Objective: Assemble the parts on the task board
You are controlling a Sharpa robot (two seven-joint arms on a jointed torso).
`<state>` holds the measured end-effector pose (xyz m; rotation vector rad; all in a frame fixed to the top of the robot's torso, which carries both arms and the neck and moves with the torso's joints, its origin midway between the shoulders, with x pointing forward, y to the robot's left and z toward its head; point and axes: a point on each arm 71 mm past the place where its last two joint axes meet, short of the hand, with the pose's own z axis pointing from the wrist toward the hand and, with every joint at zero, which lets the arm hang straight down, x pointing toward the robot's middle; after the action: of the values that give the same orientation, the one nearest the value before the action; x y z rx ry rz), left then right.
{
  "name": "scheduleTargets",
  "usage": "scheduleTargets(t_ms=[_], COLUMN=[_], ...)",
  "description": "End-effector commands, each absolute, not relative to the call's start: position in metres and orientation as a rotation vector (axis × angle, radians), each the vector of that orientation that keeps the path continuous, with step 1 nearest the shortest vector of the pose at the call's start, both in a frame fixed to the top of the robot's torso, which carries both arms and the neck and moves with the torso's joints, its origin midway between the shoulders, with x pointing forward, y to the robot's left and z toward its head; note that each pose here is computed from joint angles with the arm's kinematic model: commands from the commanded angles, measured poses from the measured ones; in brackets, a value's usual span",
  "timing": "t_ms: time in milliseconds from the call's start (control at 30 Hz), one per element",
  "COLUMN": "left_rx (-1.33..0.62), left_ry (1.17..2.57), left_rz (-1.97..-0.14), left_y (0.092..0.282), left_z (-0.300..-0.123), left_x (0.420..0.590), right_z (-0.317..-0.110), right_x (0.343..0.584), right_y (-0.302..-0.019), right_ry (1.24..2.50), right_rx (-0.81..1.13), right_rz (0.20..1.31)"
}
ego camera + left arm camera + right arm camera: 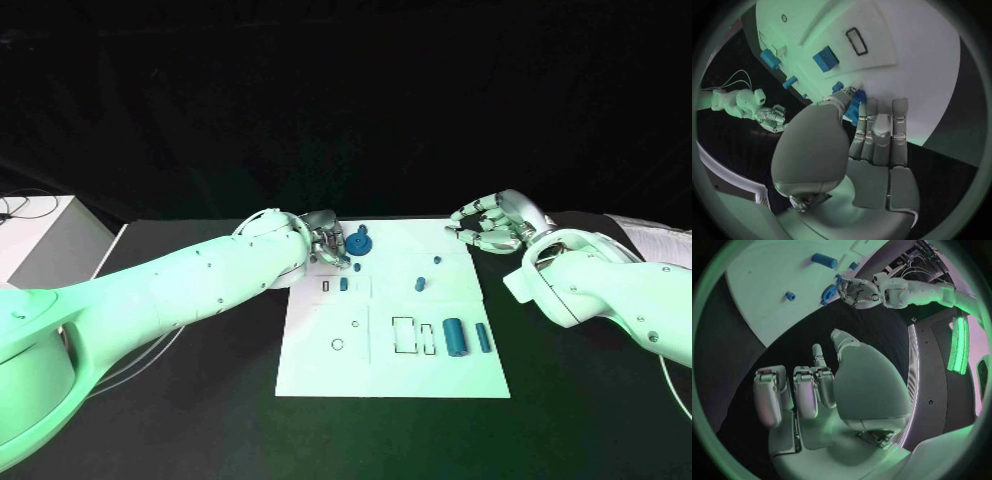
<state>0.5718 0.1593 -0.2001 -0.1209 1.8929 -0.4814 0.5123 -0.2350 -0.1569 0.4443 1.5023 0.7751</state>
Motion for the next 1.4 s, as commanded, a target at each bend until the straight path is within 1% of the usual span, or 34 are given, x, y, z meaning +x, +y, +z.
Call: scheduleTargets(t_ms=[33,767,1400], left_rx=[-0.084,-0.089,-0.117], left_ry=[1.932,1.889,1.853], left_rz=[-0.424,-0.377,-0.428], left_y=[0.1599,0.1602,0.1669], left_z=[-0.2071,-0.2054,-0.2024], left_x=[0.5705,0.5734,0.5733], right_z=[-0.1566,-0.1564,-0.1563], right_x=[0.5119,0.5115,0.5116], right_y=[-0.2334,-0.2324,-0.2331], right_ry=[1.505,1.504,1.503], right_rx=[0.426,0.425,0.425], right_rz=[0.783,0.786,0.785])
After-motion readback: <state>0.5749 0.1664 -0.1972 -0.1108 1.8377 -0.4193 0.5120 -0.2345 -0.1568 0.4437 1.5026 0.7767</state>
